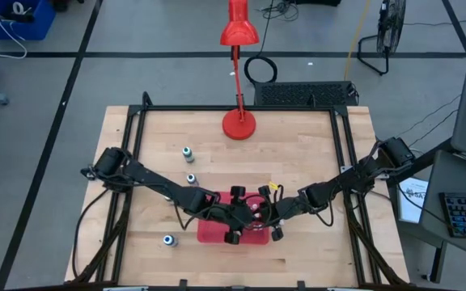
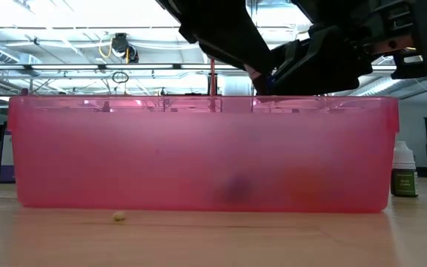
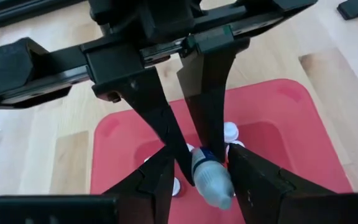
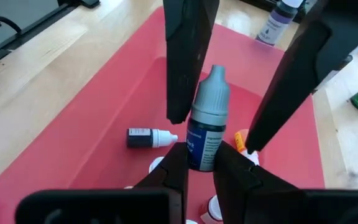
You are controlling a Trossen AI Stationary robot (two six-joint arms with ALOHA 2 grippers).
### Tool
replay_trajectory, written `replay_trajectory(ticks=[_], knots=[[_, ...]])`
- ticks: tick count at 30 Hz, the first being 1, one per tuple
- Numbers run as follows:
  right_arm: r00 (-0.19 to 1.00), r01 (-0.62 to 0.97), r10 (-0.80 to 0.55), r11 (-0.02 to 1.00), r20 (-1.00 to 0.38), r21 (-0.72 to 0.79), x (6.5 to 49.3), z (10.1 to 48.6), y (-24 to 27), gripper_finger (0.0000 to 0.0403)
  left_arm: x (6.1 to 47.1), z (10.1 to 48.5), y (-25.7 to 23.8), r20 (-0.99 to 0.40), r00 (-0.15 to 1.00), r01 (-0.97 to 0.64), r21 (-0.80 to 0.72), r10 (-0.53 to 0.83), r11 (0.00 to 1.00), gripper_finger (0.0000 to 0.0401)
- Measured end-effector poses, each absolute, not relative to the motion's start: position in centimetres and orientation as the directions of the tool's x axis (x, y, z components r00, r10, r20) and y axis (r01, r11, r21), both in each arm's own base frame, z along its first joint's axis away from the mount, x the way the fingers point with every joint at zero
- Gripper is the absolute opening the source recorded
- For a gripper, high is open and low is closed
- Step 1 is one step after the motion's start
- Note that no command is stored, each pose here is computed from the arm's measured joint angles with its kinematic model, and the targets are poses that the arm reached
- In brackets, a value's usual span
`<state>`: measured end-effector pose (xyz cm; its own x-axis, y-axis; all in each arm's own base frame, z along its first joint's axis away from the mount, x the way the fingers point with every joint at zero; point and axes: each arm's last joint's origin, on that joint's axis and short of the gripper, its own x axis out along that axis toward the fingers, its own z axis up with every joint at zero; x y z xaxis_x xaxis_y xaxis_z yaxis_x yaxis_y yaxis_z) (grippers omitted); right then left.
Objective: Pick & Place food coloring
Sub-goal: Put the small blue food coloring bottle into the pink container
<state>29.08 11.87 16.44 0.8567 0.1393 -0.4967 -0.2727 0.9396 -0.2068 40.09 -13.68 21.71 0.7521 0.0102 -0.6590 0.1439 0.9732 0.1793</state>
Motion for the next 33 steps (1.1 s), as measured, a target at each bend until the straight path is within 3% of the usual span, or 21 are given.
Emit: replay_trajectory(ticks=[21,29,33], knots=[[0.857,-0.281,0.146,0.937,-0.494,-0.21,29.1,16.46,11.91,0.004,39.77,21.4,-13.66,-0.7,0.714,0.174,0.148,-0.021,0.974,0.0113],[0.857,-0.28,0.147,0.938,-0.495,-0.206,29.1,16.44,11.92,0.0039,39.76,21.41,-13.7,-0.701,0.712,0.191,0.144,-0.036,0.971,0.0068],[0.857,-0.278,0.146,0.939,-0.494,-0.204,29.1,16.44,11.92,0.004,39.74,21.39,-13.68,-0.703,0.711,0.188,0.152,-0.027,0.97,0.0067]])
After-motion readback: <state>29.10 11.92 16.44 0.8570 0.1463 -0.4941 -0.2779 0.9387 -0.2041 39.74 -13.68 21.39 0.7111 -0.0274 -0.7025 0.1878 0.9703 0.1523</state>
